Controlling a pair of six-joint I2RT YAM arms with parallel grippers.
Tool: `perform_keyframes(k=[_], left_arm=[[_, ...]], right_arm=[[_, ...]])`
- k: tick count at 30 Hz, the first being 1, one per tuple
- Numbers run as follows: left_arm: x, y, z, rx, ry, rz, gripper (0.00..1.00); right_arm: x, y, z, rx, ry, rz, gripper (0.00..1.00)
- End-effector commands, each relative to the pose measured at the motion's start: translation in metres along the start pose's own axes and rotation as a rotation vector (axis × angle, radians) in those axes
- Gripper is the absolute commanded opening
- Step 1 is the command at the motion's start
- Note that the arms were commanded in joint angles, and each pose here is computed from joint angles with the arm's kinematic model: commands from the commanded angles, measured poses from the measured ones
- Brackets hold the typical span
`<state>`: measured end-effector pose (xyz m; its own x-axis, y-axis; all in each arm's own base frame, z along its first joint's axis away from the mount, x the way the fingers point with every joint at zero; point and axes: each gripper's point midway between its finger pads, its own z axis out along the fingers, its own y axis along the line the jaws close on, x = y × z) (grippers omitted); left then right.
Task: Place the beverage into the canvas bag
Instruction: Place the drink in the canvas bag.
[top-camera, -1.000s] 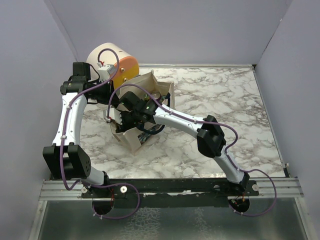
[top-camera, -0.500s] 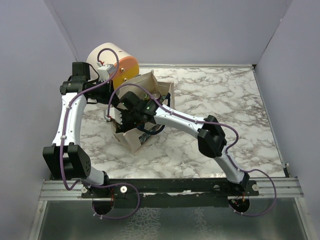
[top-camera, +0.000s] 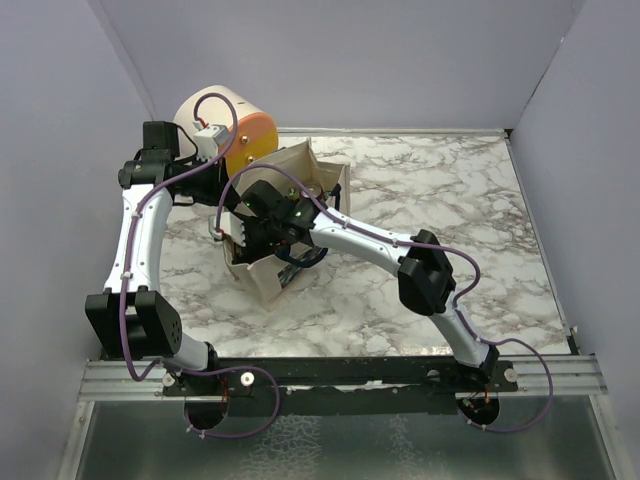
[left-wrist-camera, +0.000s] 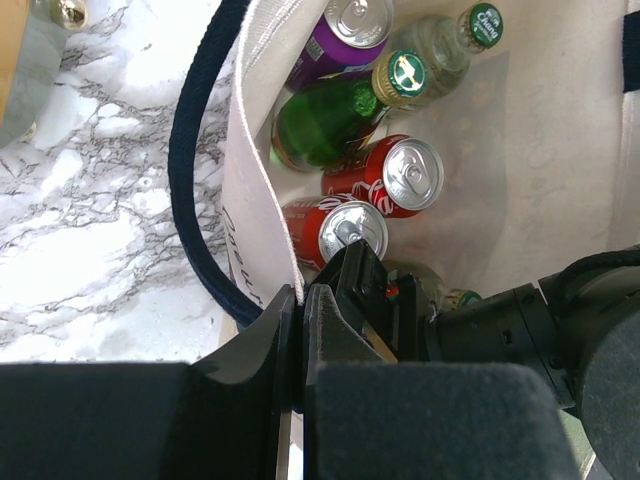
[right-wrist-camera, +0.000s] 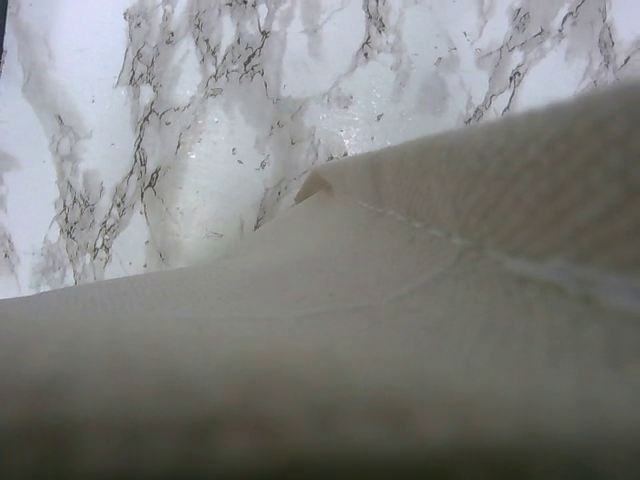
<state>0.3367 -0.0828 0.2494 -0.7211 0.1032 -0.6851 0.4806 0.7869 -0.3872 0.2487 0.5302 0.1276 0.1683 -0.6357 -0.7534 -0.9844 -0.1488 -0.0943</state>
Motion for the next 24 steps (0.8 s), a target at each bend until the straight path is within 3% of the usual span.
perform_keyframes(k=[1, 14, 24], left_arm=[[-0.043, -0.035, -0.018, 0.114, -0.148, 0.128, 0.00], [-0.042, -0.041, -0.021, 0.143, -0.146, 0.143, 0.00], [-0.028, -0.033, -0.016, 0.110, -0.111, 0.142, 0.00]], right_arm=[[0.003, 0.006, -0.006, -0.012, 0.010, 0.037, 0.91], [0.014, 0.009, -0.006, -0.032, 0.024, 0.047, 0.91], [-0.003, 0.001, -0.019, -0.016, -0.015, 0.030, 0.94]])
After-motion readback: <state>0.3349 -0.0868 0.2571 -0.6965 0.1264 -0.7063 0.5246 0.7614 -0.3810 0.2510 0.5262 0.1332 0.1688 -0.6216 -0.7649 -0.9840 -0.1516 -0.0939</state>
